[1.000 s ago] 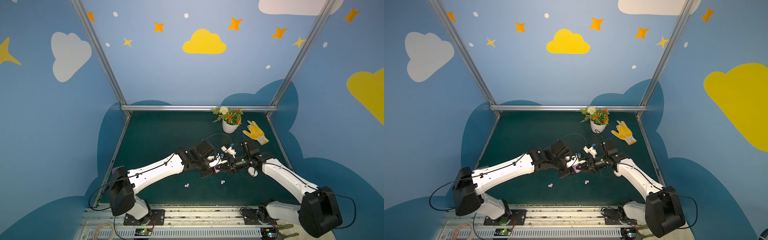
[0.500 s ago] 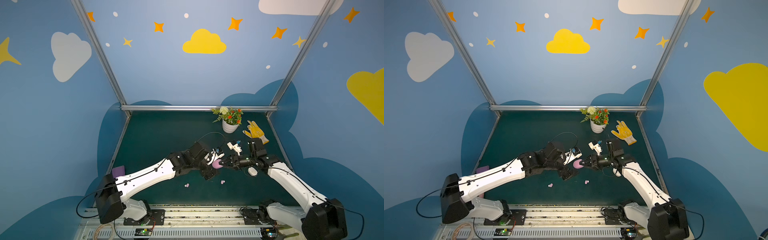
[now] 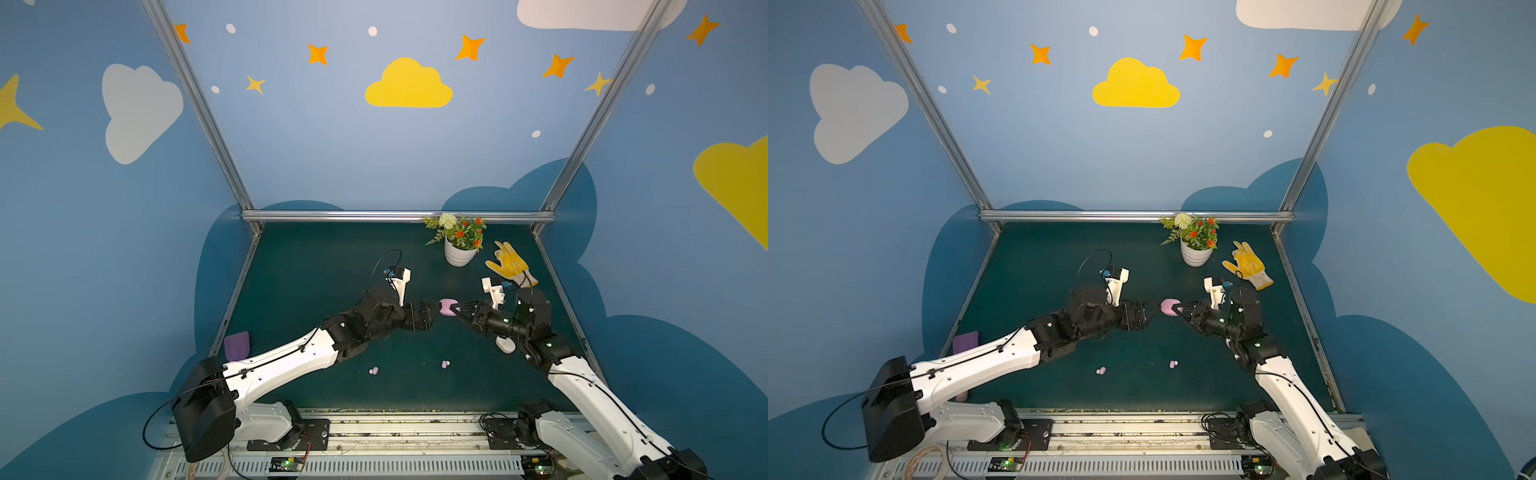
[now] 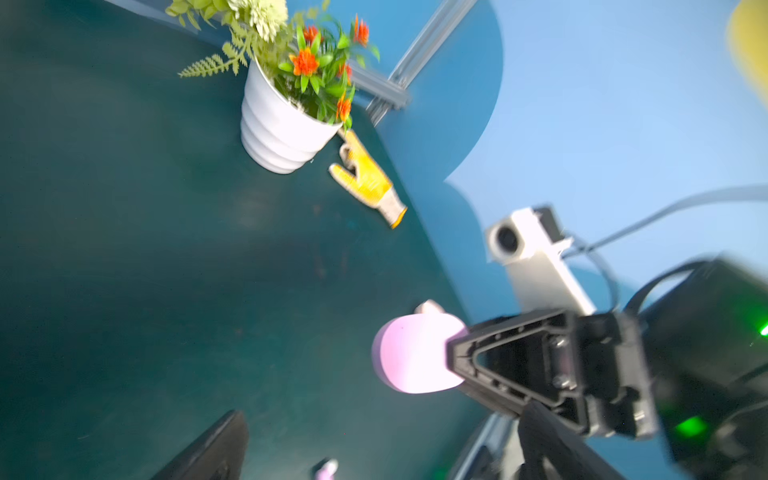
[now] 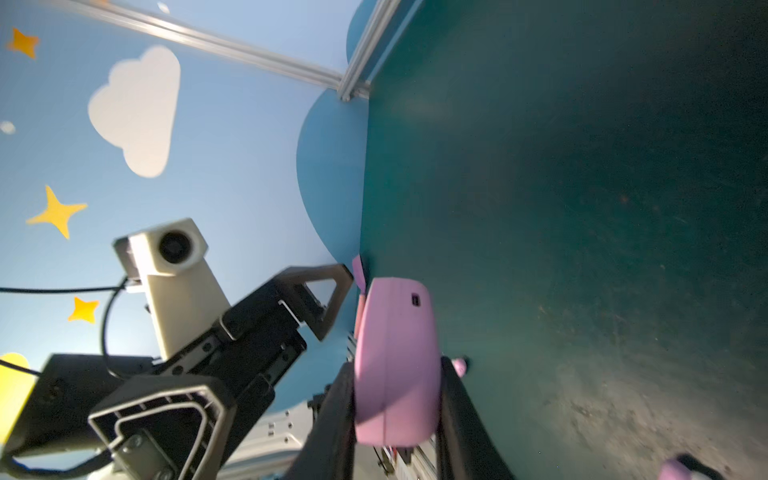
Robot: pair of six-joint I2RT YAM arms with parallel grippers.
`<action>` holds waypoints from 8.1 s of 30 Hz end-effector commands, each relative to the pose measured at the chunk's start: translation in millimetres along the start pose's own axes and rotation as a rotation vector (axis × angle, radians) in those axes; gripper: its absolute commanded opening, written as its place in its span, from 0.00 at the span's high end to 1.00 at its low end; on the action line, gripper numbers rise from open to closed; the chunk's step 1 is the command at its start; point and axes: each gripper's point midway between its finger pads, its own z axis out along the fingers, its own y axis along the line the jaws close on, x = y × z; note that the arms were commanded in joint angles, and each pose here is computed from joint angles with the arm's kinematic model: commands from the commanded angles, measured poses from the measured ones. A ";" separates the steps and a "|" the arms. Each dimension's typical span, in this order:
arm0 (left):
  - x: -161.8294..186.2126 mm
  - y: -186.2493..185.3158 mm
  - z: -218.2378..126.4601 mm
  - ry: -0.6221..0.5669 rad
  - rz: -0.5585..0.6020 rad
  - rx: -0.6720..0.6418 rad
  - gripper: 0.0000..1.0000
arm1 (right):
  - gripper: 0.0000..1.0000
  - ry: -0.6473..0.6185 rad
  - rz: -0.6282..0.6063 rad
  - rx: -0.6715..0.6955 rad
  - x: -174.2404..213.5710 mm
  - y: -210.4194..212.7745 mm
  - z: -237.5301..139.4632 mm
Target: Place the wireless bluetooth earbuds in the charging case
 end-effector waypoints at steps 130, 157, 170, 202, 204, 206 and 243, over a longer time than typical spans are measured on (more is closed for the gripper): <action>-23.0 9.6 -22.8 -0.209 0.102 0.066 0.97 | 0.26 -0.185 0.134 0.082 14.2 12.7 -2.1; 6.9 -8.0 7.7 -0.284 0.498 0.022 0.97 | 0.15 -0.038 0.291 0.045 24.1 29.7 36.5; 8.0 -14.4 10.2 -0.322 0.459 0.040 0.97 | 0.20 -0.111 0.353 -0.001 13.7 27.9 39.3; 12.6 -16.5 18.6 -0.324 0.477 0.035 0.97 | 0.34 -0.112 0.360 -0.033 12.9 40.2 42.2; 12.8 -16.2 18.6 -0.323 0.480 0.033 0.97 | 0.35 -0.116 0.360 -0.026 13.0 38.3 41.8; 13.3 -15.6 18.6 -0.319 0.481 0.031 0.97 | 0.39 -0.117 0.361 -0.024 12.9 37.8 41.7; 61.3 24.3 -50.9 0.241 0.949 0.005 0.00 | 0.53 0.290 0.038 0.239 62.0 4.8 9.3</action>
